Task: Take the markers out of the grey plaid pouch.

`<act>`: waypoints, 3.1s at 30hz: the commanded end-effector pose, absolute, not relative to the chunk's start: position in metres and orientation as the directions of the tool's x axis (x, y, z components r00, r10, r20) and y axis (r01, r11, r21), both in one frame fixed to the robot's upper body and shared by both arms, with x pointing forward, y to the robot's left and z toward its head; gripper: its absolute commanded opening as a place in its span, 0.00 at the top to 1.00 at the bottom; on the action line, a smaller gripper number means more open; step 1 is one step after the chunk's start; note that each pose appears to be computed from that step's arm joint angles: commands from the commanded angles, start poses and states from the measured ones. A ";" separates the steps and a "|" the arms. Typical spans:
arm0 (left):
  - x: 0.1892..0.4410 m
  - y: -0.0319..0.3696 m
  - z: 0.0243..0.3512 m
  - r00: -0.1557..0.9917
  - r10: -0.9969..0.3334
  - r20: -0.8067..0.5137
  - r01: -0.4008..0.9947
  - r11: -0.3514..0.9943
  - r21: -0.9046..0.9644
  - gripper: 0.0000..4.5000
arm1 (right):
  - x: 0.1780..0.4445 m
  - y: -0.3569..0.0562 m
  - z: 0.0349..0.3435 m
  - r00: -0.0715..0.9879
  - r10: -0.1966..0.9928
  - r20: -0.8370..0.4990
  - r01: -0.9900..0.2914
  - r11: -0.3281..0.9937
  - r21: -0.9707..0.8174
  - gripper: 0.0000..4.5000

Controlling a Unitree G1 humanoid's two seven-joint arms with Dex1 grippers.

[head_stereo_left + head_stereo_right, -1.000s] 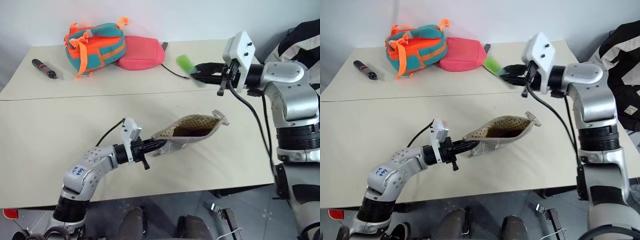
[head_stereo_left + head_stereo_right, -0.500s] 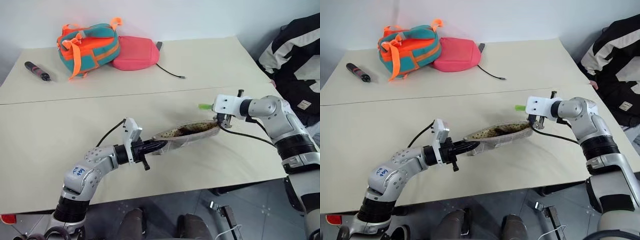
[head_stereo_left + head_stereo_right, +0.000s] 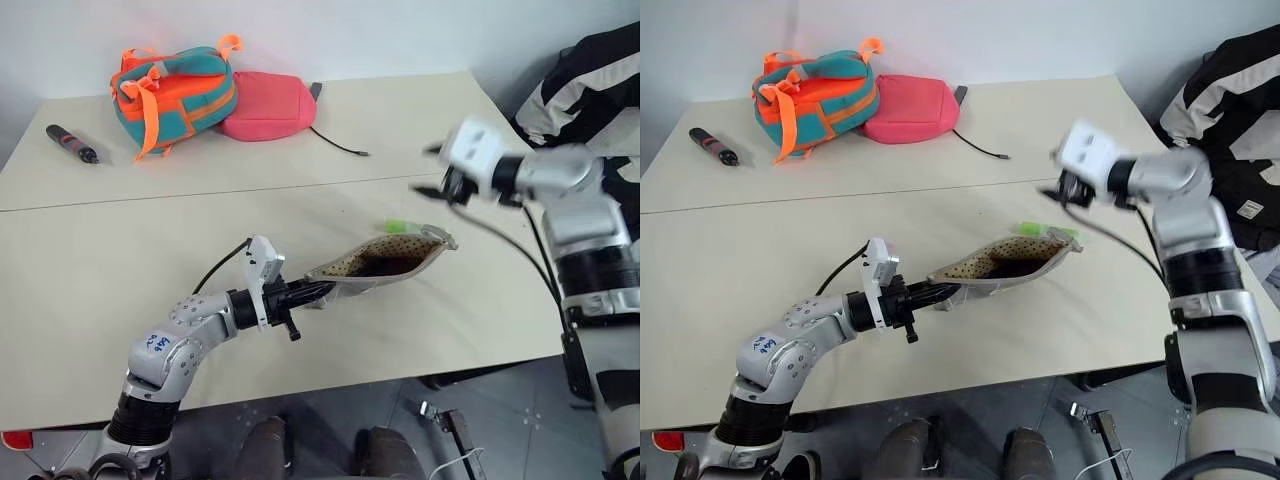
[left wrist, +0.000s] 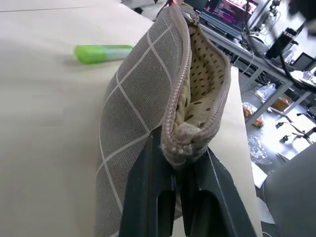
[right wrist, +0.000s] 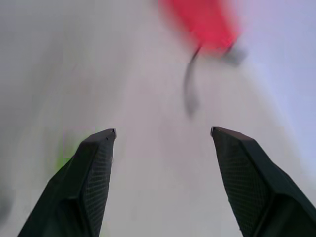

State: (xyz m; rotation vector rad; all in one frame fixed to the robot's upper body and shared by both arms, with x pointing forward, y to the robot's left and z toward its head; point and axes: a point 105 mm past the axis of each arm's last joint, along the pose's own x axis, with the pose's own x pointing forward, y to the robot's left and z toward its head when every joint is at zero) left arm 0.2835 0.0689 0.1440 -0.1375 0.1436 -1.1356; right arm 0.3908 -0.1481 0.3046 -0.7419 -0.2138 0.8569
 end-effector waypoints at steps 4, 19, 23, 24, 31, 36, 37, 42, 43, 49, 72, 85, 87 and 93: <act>0.282 0.066 0.147 0.407 -0.913 -0.032 0.898 0.407 -0.168 1.00 | 0.336 -0.116 0.290 0.378 0.908 -0.181 -0.829 0.245 -0.503 0.28; 0.283 0.065 0.148 0.412 -0.911 -0.029 0.896 0.411 -0.166 1.00 | 0.309 -0.118 0.225 0.263 0.835 -0.484 -0.916 0.059 -0.396 0.87; 0.283 0.065 0.150 0.409 -0.912 -0.026 0.898 0.407 -0.166 1.00 | 0.324 -0.126 0.211 0.352 0.766 -0.538 -0.872 0.060 -0.485 0.99; 0.283 0.064 0.150 0.407 -0.913 -0.025 0.898 0.405 -0.169 1.00 | 0.326 -0.126 0.208 0.359 0.752 -0.553 -0.869 0.052 -0.493 0.99; 0.284 0.061 0.153 0.399 -0.917 -0.010 0.901 0.394 -0.179 1.00 | 0.325 -0.108 0.182 0.322 0.710 -0.626 -0.866 -0.046 -0.498 0.99; 0.287 0.059 0.152 0.401 -0.916 -0.005 0.898 0.394 -0.196 1.00 | 0.335 -0.099 0.171 0.345 0.682 -0.645 -0.856 -0.054 -0.514 0.87; 0.287 0.059 0.152 0.401 -0.916 -0.004 0.898 0.394 -0.196 1.00 | 0.336 -0.097 0.169 0.350 0.675 -0.649 -0.848 -0.067 -0.526 0.81; 0.287 0.058 0.152 0.398 -0.917 -0.002 0.899 0.391 -0.199 1.00 | 0.339 -0.093 0.162 0.364 0.661 -0.656 -0.826 -0.097 -0.556 0.59; 0.286 0.057 0.152 0.398 -0.918 0.000 0.899 0.390 -0.199 1.00 | 0.340 -0.094 0.160 0.368 0.651 -0.664 -0.822 -0.107 -0.560 0.59; 0.286 0.055 0.153 0.390 -0.921 0.008 0.897 0.378 -0.229 1.00 | 0.347 -0.096 0.150 0.388 0.622 -0.680 -0.808 -0.126 -0.576 0.59; 0.280 0.050 0.153 0.361 -0.932 0.020 0.893 0.340 -0.295 1.00 | 0.370 -0.085 0.115 0.462 0.560 -0.688 -0.803 -0.066 -0.593 0.67; 0.287 0.063 0.151 0.418 -0.908 0.001 0.879 0.404 -0.254 1.00 | 0.333 -0.088 0.179 0.347 0.742 -0.574 -0.849 -0.012 -0.529 0.87; 0.291 0.066 0.152 0.434 -0.901 0.002 0.875 0.421 -0.238 1.00 | 0.323 -0.091 0.186 0.312 0.759 -0.571 -0.867 -0.017 -0.497 0.87; 0.298 0.068 0.154 0.455 -0.891 0.004 0.874 0.446 -0.193 1.00 | 0.315 -0.094 0.200 0.283 0.802 -0.527 -0.883 0.003 -0.470 0.87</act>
